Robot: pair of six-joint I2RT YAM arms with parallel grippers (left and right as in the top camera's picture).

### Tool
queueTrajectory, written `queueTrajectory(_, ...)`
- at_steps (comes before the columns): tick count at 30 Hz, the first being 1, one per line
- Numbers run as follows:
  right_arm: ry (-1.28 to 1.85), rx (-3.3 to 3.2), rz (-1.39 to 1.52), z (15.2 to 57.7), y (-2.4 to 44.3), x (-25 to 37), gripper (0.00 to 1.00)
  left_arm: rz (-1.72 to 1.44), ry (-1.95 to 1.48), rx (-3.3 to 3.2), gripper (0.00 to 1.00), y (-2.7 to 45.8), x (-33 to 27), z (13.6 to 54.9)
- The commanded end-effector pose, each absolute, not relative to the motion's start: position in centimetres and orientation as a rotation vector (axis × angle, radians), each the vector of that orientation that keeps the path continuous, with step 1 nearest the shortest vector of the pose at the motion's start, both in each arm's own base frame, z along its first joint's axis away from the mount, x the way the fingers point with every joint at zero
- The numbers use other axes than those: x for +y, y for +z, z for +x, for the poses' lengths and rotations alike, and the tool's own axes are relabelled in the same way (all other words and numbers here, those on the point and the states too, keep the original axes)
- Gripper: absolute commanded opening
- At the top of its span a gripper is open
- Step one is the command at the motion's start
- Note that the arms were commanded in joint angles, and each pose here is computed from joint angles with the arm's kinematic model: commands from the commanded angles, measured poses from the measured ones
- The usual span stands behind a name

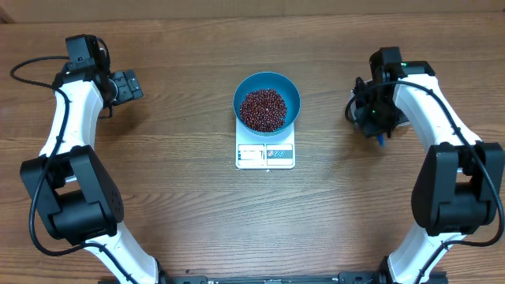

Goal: Scoop item into bowl and weigh 150g on scale
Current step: 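Dip the scoop into the red beans with the right gripper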

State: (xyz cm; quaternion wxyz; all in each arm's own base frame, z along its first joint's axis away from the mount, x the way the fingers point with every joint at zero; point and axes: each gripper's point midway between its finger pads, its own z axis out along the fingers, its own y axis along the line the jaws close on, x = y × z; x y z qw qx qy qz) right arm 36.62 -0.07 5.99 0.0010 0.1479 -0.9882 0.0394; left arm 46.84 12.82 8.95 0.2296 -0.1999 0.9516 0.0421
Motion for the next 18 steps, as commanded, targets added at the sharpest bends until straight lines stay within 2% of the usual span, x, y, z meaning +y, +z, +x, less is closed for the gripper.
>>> queueTrajectory(1, 0.021, -3.172, 0.377, 37.3, 6.6, 1.5, 0.04, -0.543, 0.133, 2.607, 0.99, 9.3, 13.0, 47.1)
queueTrajectory(3, 0.06, -3.174, 0.376, 37.4, 6.6, 1.1, 0.04, -0.542, 0.134, 2.607, 1.0, 9.3, 13.0, 47.1)
queueTrajectory(5, -0.046, -3.187, 0.367, 37.5, 6.7, 2.2, 0.04, -0.542, 0.134, 2.607, 0.99, 9.3, 13.0, 47.1)
queueTrajectory(8, -0.122, -3.208, 0.221, 37.7, 6.7, 2.7, 0.04, -0.542, 0.134, 2.607, 1.0, 9.3, 13.0, 47.1)
queueTrajectory(14, -0.523, -3.189, -0.135, 38.5, 7.6, 4.4, 0.04, -0.542, 0.134, 2.607, 1.0, 9.3, 13.0, 47.1)
queueTrajectory(18, -0.684, -3.172, -0.226, 39.2, 8.7, 4.2, 0.04, -0.542, 0.134, 2.607, 1.0, 9.3, 13.0, 47.1)
